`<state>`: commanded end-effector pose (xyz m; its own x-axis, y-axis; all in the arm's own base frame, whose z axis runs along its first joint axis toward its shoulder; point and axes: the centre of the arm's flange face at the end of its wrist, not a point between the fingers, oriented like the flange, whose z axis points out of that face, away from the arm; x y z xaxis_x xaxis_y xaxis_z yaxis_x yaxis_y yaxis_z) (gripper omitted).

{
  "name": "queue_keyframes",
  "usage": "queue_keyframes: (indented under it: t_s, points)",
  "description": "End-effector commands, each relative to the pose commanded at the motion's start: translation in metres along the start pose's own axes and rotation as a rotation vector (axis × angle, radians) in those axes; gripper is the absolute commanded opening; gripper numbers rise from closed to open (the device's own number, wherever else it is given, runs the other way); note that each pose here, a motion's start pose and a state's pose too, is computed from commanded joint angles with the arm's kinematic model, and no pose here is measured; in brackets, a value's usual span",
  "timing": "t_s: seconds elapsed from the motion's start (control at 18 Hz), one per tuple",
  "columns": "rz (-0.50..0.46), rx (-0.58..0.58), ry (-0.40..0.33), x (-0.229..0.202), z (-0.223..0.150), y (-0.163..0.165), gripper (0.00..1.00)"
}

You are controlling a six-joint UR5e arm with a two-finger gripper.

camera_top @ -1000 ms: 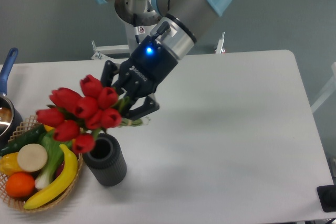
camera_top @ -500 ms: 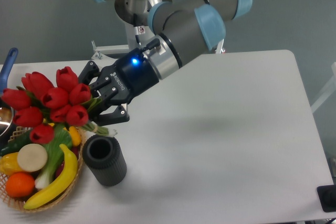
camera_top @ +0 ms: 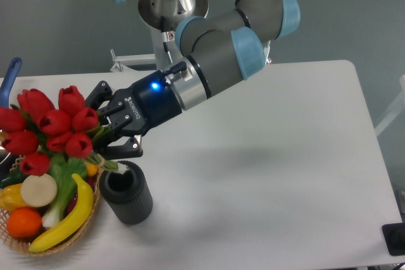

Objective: Insert the flowers into the vase
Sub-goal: 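Lower the tulip stems into the black vase opening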

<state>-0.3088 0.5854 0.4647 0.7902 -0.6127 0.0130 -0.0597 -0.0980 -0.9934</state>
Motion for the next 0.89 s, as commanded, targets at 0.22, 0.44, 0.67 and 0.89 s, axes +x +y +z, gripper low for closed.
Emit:
queue_keyframes:
  t_s: [0.22, 0.44, 0.67, 0.89]
  points:
    - [-0.012, -0.001, 0.003, -0.006, 0.002, 0.008, 0.31]
    - [-0.018, 0.007, 0.005, -0.007, 0.001, 0.012, 0.31]
    - [-0.055, 0.022, 0.016, -0.007, 0.001, 0.03, 0.31]
    - [-0.074, 0.032, 0.021, -0.006, 0.0, 0.037, 0.32]
